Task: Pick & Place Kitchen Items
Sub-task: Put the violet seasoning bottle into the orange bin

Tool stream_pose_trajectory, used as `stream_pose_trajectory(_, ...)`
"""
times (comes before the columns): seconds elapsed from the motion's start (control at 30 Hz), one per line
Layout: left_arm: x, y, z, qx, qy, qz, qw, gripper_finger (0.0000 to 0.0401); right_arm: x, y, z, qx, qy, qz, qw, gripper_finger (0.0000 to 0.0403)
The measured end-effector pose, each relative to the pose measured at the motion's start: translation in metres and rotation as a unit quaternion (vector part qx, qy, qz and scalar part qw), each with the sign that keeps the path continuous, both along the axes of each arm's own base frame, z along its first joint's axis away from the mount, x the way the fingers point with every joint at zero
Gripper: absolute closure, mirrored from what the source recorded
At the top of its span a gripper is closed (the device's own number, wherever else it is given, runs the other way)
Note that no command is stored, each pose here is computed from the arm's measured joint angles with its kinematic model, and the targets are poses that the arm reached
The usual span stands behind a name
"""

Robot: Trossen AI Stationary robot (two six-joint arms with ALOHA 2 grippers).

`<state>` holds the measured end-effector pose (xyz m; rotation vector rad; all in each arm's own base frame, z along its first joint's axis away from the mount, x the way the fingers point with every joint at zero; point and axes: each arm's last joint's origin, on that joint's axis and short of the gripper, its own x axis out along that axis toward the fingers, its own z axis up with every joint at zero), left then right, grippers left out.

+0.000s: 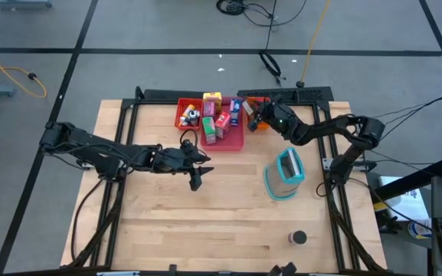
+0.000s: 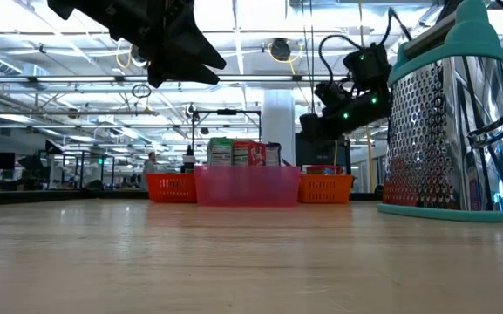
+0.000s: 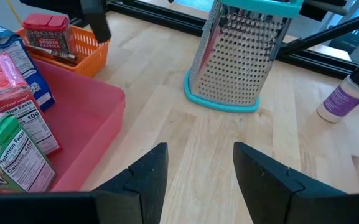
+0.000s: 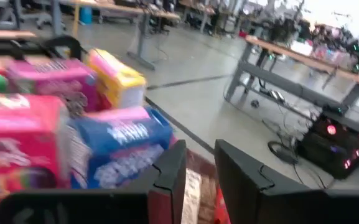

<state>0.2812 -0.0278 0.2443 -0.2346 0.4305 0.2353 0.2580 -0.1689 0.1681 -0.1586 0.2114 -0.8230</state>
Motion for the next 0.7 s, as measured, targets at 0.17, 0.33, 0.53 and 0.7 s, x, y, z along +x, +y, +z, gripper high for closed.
stream_pose_trajectory(0.17,0.000,0.000,0.000,0.001,0.001,-0.001,1.000,0.0217,0.001,0.018,0.026,-0.029,-0.017,0.029,0.999,0.0324)
stream_pose_trajectory(0.33,0.000,0.000,0.000,0.002,0.001,-0.001,1.000,0.0217,-0.007,0.041,0.061,-0.050,-0.039,0.056,0.996,0.0329)
stream_pose_trajectory(0.53,0.000,0.000,0.000,0.002,0.002,-0.001,1.000,0.0217,-0.025,0.068,0.089,-0.048,-0.025,0.078,0.995,0.0330)
stream_pose_trajectory(0.7,0.000,0.000,0.000,0.008,0.003,-0.004,1.000,0.0217,-0.041,0.094,0.109,-0.041,-0.041,0.116,0.992,0.0330)
